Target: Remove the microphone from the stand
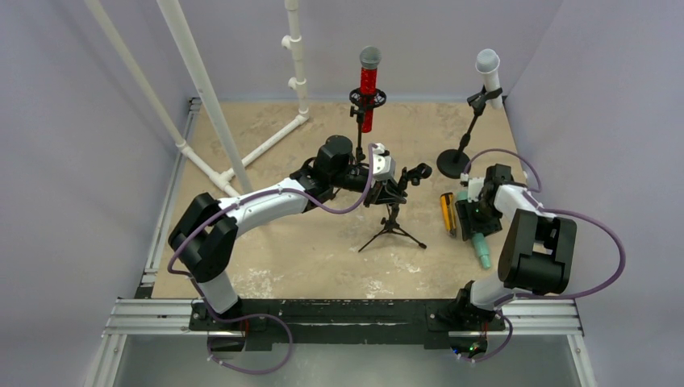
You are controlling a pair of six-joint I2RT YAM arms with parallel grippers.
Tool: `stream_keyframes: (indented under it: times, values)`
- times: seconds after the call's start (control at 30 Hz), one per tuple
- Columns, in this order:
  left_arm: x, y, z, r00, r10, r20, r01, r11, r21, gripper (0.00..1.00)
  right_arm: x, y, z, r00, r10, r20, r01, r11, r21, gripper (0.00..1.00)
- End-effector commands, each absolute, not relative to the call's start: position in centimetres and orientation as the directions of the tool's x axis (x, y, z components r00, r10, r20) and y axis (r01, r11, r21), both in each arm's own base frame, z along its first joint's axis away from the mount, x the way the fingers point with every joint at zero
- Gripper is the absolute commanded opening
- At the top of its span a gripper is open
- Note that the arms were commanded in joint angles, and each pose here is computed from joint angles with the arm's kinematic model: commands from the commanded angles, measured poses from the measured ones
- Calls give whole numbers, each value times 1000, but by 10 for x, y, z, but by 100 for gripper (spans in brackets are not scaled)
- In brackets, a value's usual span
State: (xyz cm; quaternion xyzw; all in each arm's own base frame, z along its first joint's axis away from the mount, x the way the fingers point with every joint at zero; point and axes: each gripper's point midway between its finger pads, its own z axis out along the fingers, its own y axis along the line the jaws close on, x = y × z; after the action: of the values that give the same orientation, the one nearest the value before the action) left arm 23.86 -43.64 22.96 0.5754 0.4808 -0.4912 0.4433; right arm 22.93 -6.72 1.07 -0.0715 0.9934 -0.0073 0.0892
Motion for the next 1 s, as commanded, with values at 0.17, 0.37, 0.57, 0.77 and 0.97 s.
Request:
stream_keyframes:
  times: [0.17, 0.37, 0.57, 0.77, 0.97]
  values:
    - [238, -427, 223, 89, 152, -984, 987, -143, 67, 0, 217, -55, 9, -979, -148, -138, -154, 987, 38, 59]
    - [238, -426, 223, 93, 155, -984, 987, -143, 71, 0, 215, -49, 13, -977, -166, -131, -177, 981, 77, 56]
    - [238, -427, 222, 95, 156, -983, 987, -146, 73, 0, 213, -44, 17, -975, -185, -126, -199, 974, 109, 56]
    - [238, -425, 222, 100, 159, -982, 986, -146, 76, 0, 214, -45, 18, -975, -185, -126, -199, 974, 106, 58]
    - [237, -425, 220, 100, 163, -982, 986, -149, 75, 0, 218, -47, 24, -973, -184, -141, -199, 976, 94, 60]
